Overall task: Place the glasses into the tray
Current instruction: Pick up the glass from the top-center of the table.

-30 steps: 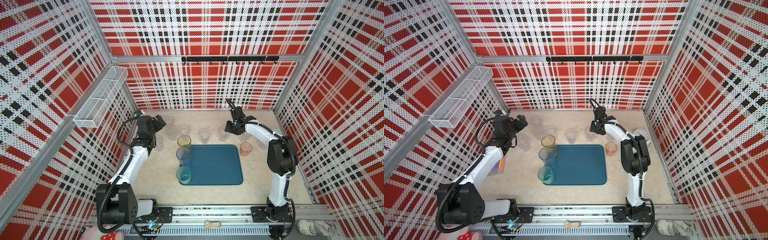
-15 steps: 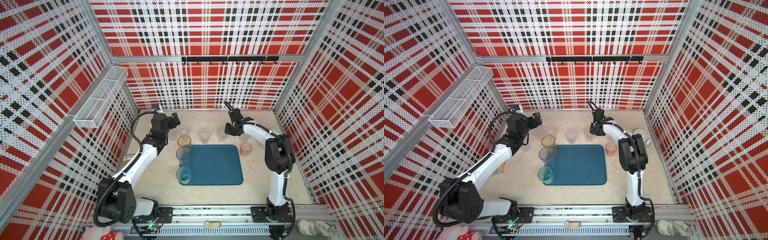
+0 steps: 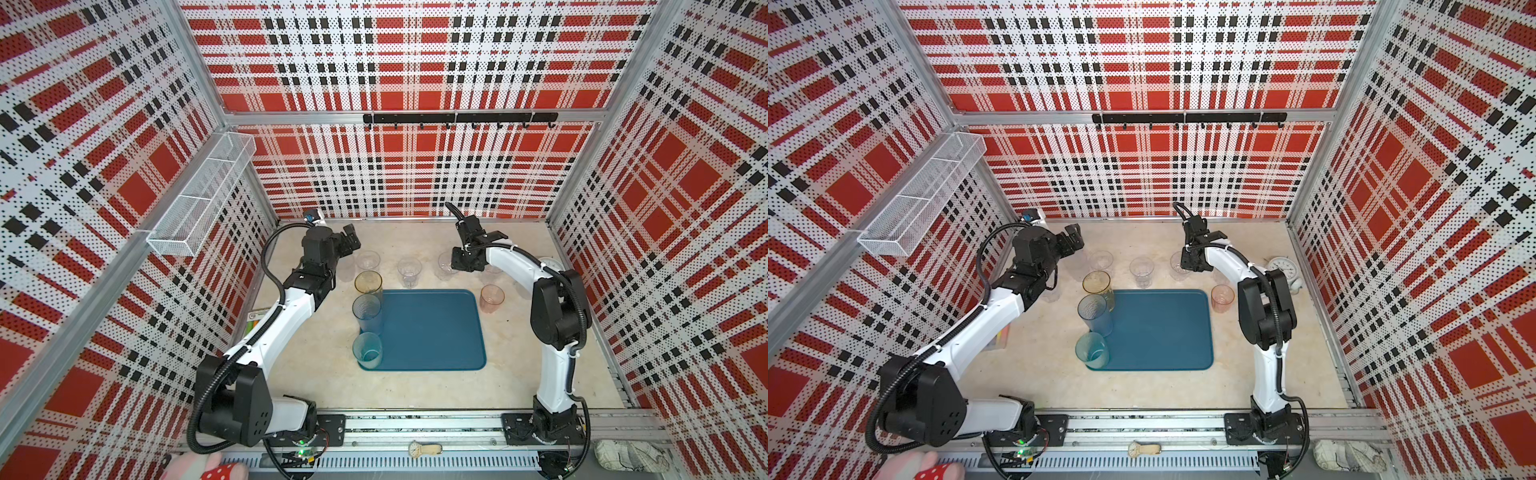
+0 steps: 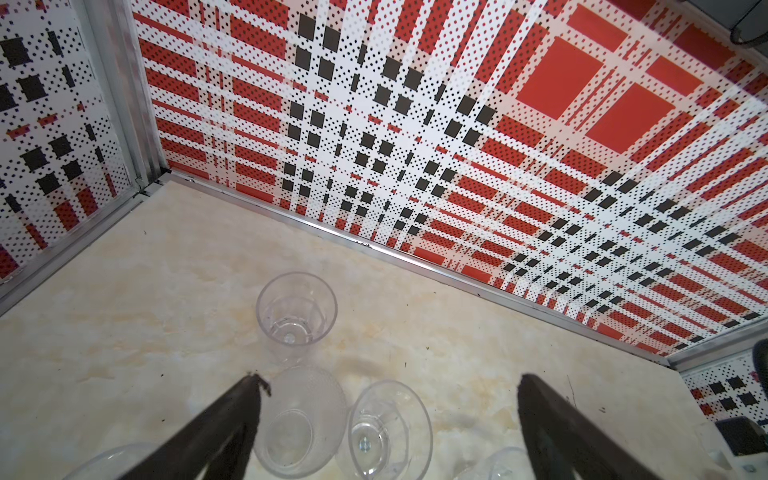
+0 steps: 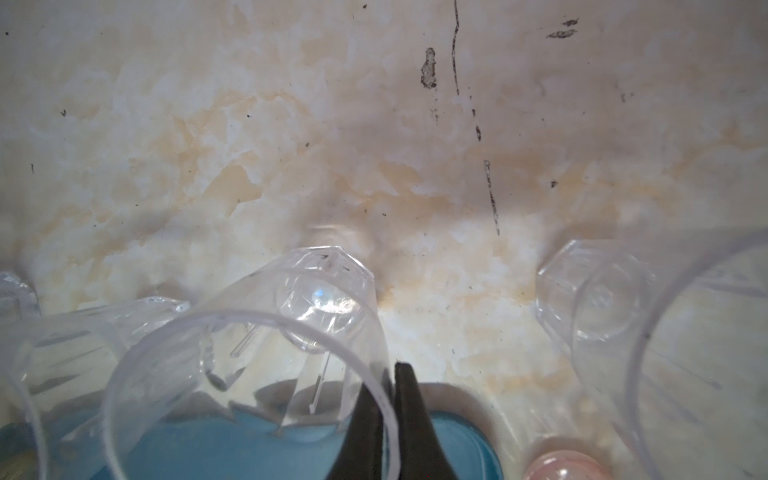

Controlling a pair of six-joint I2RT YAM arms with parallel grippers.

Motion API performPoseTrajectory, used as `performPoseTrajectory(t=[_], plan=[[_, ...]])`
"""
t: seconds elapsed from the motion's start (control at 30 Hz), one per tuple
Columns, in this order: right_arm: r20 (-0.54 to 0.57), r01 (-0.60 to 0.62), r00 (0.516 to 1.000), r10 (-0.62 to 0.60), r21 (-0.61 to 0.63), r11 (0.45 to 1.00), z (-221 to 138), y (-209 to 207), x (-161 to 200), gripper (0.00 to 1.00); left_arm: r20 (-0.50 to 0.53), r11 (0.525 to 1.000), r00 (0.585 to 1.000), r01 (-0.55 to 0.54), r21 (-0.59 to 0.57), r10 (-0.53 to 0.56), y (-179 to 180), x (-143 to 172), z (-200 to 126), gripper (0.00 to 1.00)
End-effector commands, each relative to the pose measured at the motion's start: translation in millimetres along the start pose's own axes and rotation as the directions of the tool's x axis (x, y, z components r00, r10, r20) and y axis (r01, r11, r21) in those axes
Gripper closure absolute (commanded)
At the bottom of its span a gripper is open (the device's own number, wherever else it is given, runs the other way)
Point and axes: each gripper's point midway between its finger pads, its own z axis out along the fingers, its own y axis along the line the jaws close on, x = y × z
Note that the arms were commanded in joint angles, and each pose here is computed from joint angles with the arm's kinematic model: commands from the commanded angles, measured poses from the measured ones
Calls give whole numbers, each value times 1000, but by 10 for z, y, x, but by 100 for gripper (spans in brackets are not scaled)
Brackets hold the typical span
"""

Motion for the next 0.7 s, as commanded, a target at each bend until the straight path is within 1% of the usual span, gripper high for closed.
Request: performPoseTrajectory(t=[0.0,0.17,0.27,0.33,0.4,0.47,0.57,0.67], plan=[[57,52,997,-53,17,998,-544,22,-83,96,32,1000,999,2,-5,-2,30,-60,-38,2],[11,106,994,-107,7,994,-845,161,244,97,46,1000,999,26,-10,-25,80,-66,-30,2],[-40,145,988,-146,-34,989,-937,424,554,97,51,999,998,40,-12,-39,86,-62,-21,2],[-72,147,986,-151,-64,987,-965,641,741,97,51,999,998,39,-11,-39,84,-47,-27,2],[-78,166,982,-173,-86,982,-994,835,812,96,57,999,998,43,-7,-42,85,-29,-49,2],[-76,176,980,-184,-101,979,-991,981,803,96,69,998,996,55,-1,-55,95,-27,-74,2],[-98,160,980,-175,-139,977,-909,1146,814,96,64,998,996,59,15,-60,74,-24,-102,2],[-118,149,978,-171,-175,973,-858,1278,903,96,66,999,997,49,9,-49,101,-17,-164,2]])
